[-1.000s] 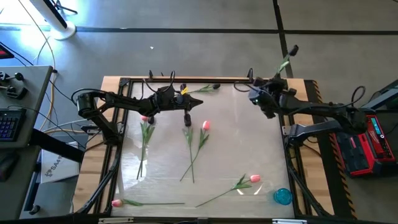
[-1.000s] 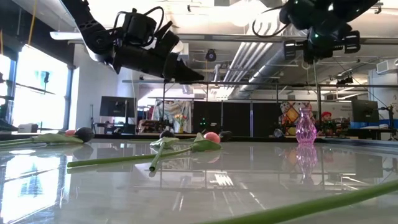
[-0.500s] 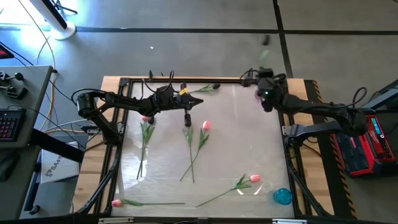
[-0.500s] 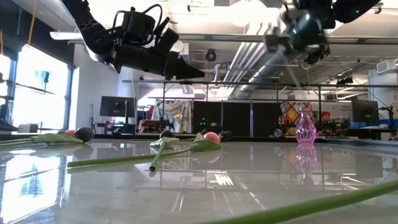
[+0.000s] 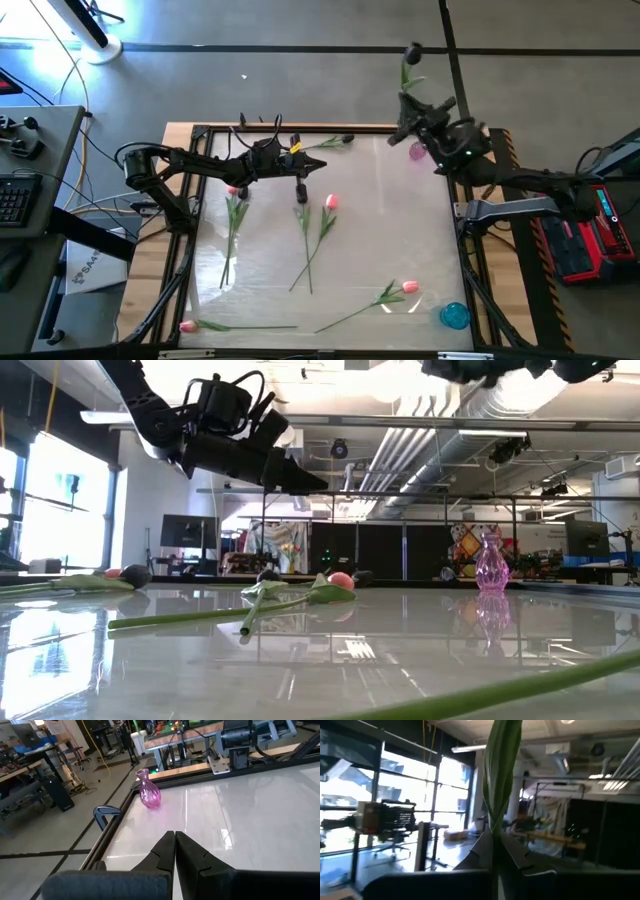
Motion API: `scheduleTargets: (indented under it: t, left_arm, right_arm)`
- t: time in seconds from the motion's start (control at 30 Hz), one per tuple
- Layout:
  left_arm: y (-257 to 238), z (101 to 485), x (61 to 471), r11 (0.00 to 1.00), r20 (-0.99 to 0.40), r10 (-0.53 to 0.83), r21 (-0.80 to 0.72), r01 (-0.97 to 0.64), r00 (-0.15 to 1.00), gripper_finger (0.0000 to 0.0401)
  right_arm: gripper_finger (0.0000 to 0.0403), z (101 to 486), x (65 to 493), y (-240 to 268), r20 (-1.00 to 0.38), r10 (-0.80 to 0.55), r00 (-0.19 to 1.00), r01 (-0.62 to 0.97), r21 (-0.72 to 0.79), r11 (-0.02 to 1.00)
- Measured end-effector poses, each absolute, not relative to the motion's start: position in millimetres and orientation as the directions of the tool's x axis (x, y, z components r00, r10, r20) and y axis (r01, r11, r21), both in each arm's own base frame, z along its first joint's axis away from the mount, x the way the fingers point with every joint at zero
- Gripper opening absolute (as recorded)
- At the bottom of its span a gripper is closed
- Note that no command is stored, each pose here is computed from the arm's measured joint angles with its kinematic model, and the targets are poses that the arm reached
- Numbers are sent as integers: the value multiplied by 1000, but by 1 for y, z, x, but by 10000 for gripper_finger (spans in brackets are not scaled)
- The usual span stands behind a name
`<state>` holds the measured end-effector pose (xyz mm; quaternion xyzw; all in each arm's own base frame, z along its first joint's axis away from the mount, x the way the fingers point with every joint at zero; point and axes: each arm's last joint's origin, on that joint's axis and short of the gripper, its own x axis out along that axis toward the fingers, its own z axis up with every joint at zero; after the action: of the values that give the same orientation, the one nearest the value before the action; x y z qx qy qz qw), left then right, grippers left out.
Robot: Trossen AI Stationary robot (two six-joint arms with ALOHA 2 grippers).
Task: Sort flowers into vase by color
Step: Put the middle right black flower into the purple vase
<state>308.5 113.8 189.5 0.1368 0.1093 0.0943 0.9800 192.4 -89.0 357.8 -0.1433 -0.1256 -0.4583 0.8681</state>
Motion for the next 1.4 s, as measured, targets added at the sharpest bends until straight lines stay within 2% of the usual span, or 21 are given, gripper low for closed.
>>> scheduleTargets:
  t: [0.1, 0.23, 0.47, 0.57, 0.73, 1.03, 1.4]
  left_arm:
    - [114, 189, 308, 946, -197, 214, 286, -153, 957, 0]
    - [114, 189, 308, 947, -197, 214, 284, -153, 957, 0]
    - [114, 189, 308, 948, -197, 214, 278, -154, 957, 0]
    - [114, 189, 308, 948, -197, 214, 279, -154, 957, 0]
    - [114, 190, 309, 947, -187, 215, 281, -157, 959, 0]
    - [114, 192, 309, 945, -167, 216, 285, -163, 962, 0]
    - [114, 192, 309, 944, -166, 216, 286, -163, 962, 0]
  right_arm:
    - [0, 364, 184, -88, 389, -767, 510, 859, -181, 479]
    - [0, 354, 176, -94, 372, -855, 361, 929, -222, 296]
    - [0, 305, 151, -107, 426, -886, 184, 983, -83, 164]
    - [0, 288, 139, -110, 442, -887, 133, 990, -23, 137]
    - [0, 273, 132, -115, 414, -905, 102, 994, -11, 106]
    - [0, 257, 135, -122, 337, -934, 122, 993, -36, 117]
    - [0, 255, 133, -130, 352, -933, 70, 998, -27, 64]
